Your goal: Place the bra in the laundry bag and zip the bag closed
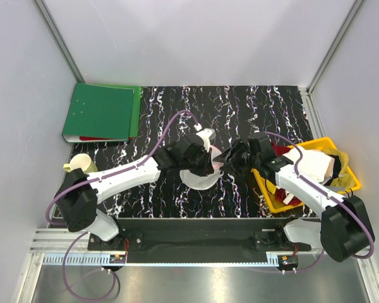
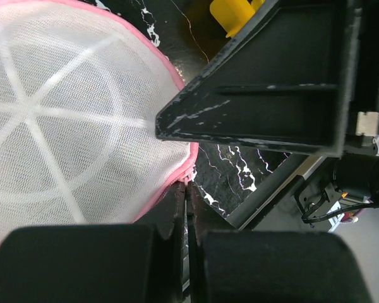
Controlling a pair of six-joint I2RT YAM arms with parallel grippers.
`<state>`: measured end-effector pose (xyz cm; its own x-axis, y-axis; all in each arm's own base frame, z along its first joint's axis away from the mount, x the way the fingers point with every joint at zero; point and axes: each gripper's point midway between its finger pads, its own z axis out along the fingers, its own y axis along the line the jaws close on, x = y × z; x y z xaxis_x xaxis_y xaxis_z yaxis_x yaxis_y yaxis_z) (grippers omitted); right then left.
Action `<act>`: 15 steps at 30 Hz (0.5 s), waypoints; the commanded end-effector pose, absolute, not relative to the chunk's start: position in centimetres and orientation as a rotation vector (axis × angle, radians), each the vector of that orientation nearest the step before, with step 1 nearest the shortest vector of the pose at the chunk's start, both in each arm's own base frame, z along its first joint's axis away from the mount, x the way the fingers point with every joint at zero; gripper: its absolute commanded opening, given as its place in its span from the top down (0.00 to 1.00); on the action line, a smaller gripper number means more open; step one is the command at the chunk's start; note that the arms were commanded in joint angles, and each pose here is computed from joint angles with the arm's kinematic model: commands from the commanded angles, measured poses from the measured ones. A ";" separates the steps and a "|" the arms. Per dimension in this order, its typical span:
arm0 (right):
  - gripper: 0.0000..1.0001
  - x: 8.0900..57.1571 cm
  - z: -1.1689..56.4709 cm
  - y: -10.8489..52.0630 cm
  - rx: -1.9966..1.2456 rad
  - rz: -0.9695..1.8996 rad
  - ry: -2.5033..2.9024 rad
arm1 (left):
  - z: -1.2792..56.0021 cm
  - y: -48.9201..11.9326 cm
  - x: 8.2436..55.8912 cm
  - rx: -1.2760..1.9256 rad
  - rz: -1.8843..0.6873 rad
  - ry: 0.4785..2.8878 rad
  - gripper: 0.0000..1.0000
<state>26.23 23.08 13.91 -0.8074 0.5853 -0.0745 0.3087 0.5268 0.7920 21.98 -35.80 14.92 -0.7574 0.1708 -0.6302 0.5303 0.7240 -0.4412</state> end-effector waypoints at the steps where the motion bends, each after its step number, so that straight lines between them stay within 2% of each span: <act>1: 0.52 27.8 15.0 23.6 0.866 1.229 2.334 | 18.0 -37.7 22.8 0.512 -0.907 2.260 1.00; 4: 0.82 28.5 14.8 23.1 0.894 1.180 2.305 | 17.7 -37.2 22.8 0.511 -0.885 2.264 1.00; 6: 0.91 29.1 14.5 22.6 0.884 1.146 2.296 | 17.4 -36.7 22.9 0.503 -0.866 2.267 1.00; 7: 1.00 29.4 14.5 22.5 0.877 1.140 2.295 | 17.1 -36.1 22.7 0.501 -0.852 2.270 1.00; 15: 1.00 33.3 14.7 21.4 0.558 1.168 2.322 | 15.5 -29.9 23.2 0.426 -0.735 2.319 1.00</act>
<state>29.53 22.28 12.73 -0.7854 0.6149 -0.0716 0.3230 0.5057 0.8000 22.40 -33.22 14.33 -0.7527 0.1441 -0.6424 0.4992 0.7611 -0.4142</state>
